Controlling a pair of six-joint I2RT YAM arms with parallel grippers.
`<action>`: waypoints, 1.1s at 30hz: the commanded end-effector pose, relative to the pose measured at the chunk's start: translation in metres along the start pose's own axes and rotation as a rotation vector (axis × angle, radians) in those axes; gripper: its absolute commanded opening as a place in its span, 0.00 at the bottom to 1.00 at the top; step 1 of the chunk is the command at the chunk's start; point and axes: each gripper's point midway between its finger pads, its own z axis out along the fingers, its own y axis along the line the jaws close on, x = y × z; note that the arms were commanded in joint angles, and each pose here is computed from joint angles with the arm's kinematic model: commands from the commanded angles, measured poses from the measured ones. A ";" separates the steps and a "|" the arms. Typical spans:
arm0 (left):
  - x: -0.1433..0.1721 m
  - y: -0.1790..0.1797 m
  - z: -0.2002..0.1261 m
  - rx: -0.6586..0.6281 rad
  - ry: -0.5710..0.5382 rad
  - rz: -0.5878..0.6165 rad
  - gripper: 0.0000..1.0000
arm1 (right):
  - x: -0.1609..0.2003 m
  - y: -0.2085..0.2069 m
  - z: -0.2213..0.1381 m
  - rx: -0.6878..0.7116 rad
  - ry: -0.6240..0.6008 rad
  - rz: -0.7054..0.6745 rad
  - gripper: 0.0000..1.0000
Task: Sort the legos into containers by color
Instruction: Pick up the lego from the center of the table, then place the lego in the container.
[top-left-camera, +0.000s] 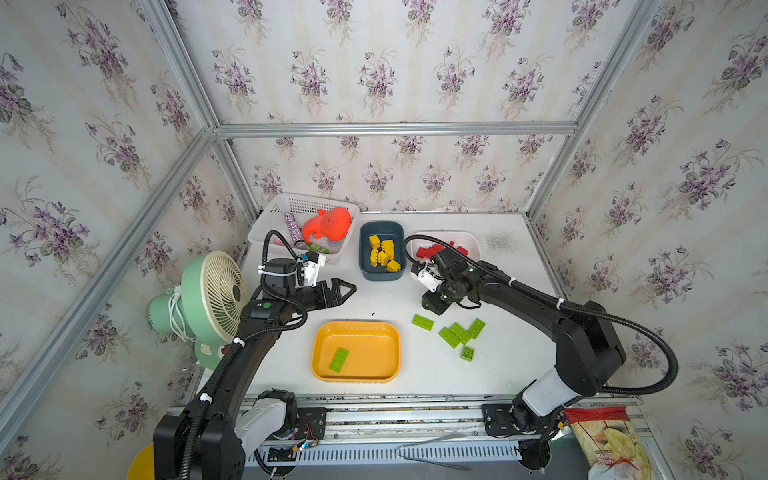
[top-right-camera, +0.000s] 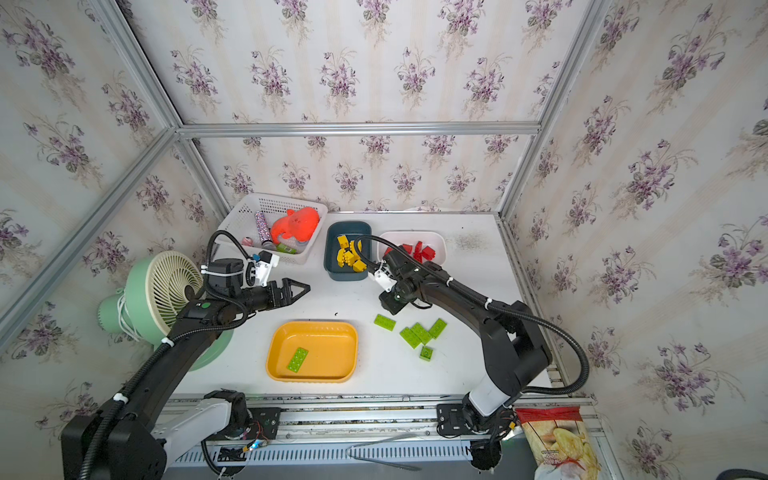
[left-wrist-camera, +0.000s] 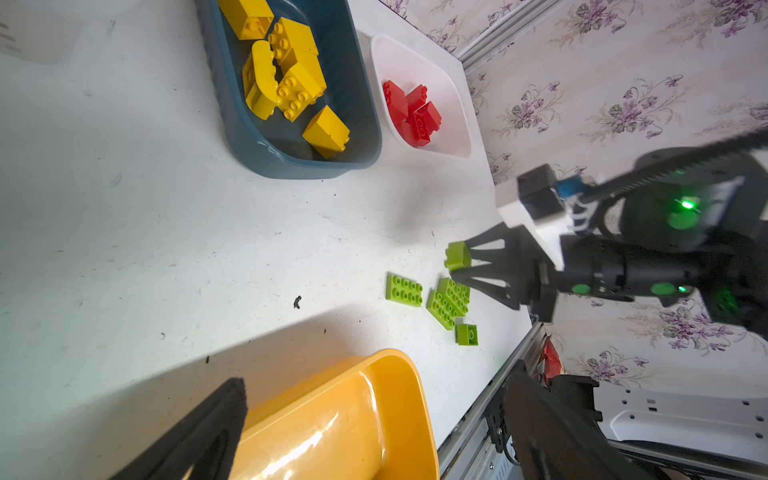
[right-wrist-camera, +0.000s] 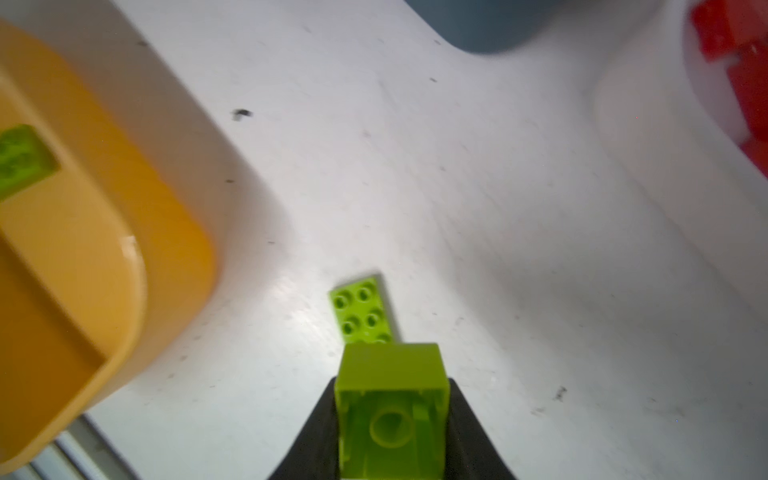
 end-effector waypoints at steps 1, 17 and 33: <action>0.003 0.004 -0.005 -0.008 0.002 -0.002 0.99 | -0.020 0.050 -0.015 -0.124 -0.088 -0.022 0.33; 0.024 0.028 -0.013 -0.104 0.024 -0.068 0.99 | -0.033 0.188 0.048 -0.343 -0.158 -0.336 0.37; 0.032 0.026 -0.011 -0.074 0.057 -0.096 0.99 | -0.044 0.166 0.031 -0.332 -0.229 -0.237 0.64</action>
